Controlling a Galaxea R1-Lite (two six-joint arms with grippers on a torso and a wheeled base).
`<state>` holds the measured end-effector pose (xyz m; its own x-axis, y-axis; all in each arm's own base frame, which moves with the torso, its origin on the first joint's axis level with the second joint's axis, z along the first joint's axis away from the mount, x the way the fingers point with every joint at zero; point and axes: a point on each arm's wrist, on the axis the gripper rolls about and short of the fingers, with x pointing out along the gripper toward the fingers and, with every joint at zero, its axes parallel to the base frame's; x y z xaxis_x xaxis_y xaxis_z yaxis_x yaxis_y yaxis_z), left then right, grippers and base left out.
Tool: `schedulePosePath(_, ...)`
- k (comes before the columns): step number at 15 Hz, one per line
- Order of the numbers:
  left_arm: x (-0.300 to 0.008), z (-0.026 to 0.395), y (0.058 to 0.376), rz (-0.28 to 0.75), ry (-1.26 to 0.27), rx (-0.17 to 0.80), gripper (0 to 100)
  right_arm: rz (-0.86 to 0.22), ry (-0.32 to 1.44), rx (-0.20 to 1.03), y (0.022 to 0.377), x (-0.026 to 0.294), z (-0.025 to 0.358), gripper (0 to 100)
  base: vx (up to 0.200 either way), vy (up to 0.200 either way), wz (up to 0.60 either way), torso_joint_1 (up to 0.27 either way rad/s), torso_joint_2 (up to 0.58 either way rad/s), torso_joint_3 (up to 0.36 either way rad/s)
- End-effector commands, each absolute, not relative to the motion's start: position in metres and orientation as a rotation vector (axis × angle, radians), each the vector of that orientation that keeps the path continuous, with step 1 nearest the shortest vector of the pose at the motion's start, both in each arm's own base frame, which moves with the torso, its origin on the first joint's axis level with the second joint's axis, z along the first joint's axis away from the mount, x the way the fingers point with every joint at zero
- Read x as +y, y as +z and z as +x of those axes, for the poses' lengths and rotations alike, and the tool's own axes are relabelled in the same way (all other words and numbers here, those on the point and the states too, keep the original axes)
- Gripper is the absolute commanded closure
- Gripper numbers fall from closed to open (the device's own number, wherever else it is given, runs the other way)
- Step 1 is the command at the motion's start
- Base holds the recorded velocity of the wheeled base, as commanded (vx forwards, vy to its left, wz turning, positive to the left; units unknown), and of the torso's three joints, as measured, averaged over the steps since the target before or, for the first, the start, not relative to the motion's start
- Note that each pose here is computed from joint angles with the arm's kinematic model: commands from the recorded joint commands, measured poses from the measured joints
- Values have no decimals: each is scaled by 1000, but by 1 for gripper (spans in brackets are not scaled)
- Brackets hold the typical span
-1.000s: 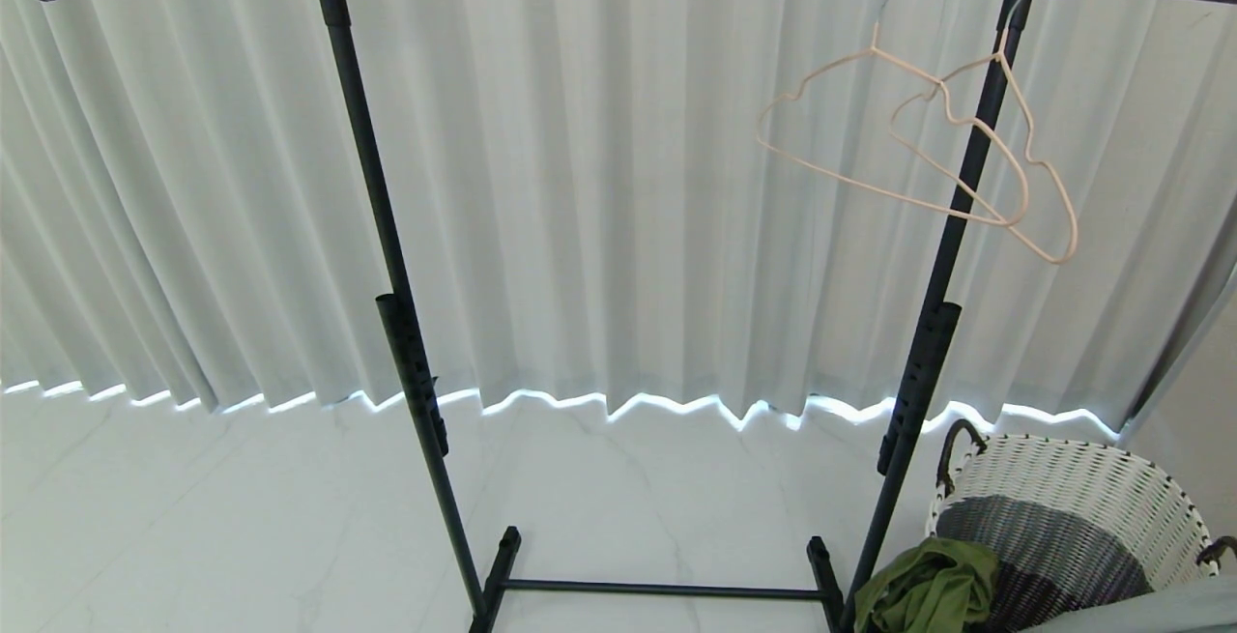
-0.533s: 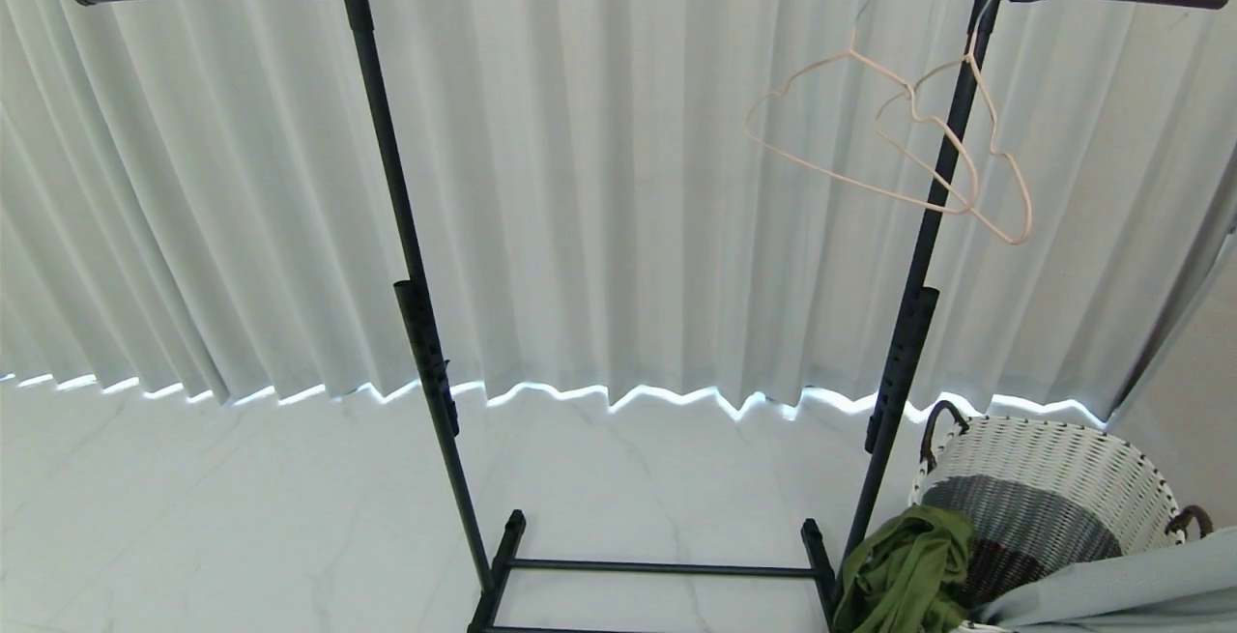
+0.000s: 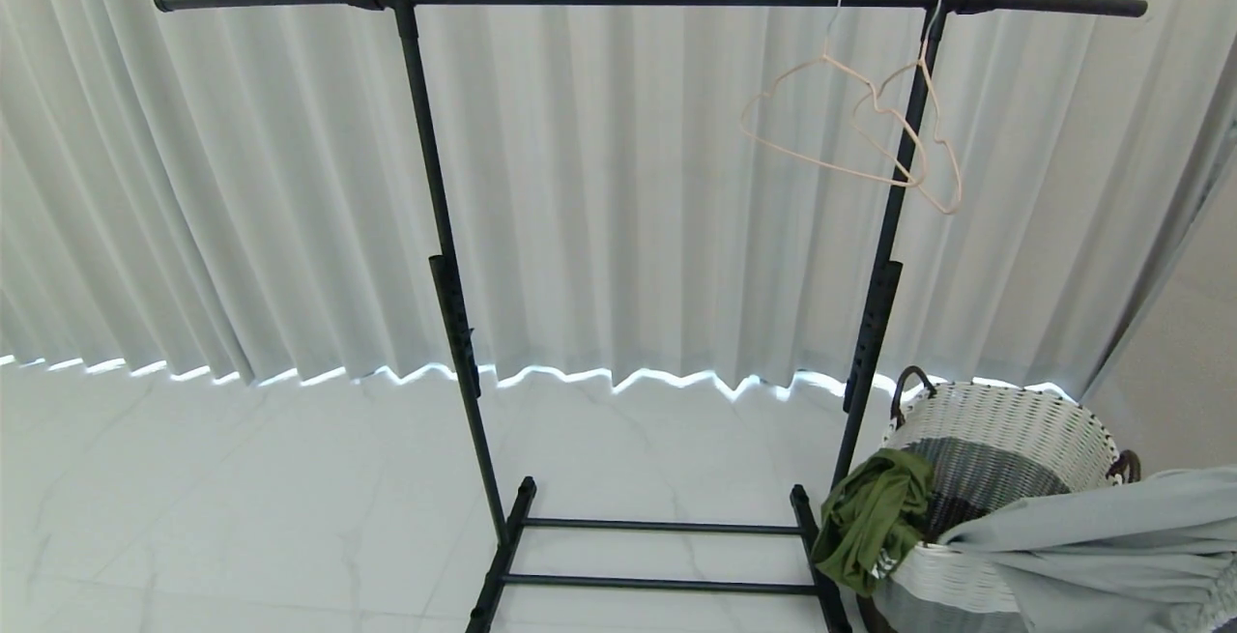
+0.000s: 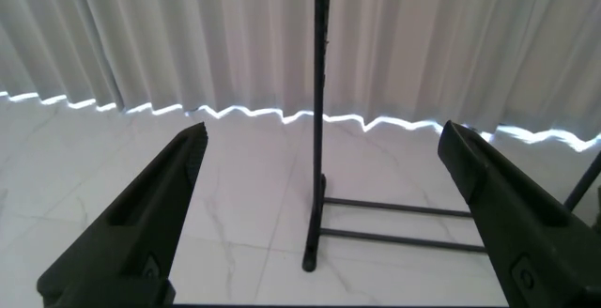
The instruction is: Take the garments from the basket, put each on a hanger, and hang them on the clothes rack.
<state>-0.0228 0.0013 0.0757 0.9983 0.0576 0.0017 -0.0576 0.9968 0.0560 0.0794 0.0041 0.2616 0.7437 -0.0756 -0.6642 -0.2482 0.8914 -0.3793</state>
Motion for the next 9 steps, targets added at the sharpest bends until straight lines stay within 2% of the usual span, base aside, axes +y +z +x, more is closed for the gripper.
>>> schedulePosePath(1,1,-23,76,57,58,0,0,-419,218,738,263,22,95,100,0,0,0,0,0,0)
schedulePosePath(6,1,-23,76,58,58,0,0,-252,449,692,282,49,100,100,0,0,0,0,0,0)
schedulePosePath(9,1,-23,76,58,57,-3,0,-209,556,681,285,55,104,100,0,0,0,0,0,0)
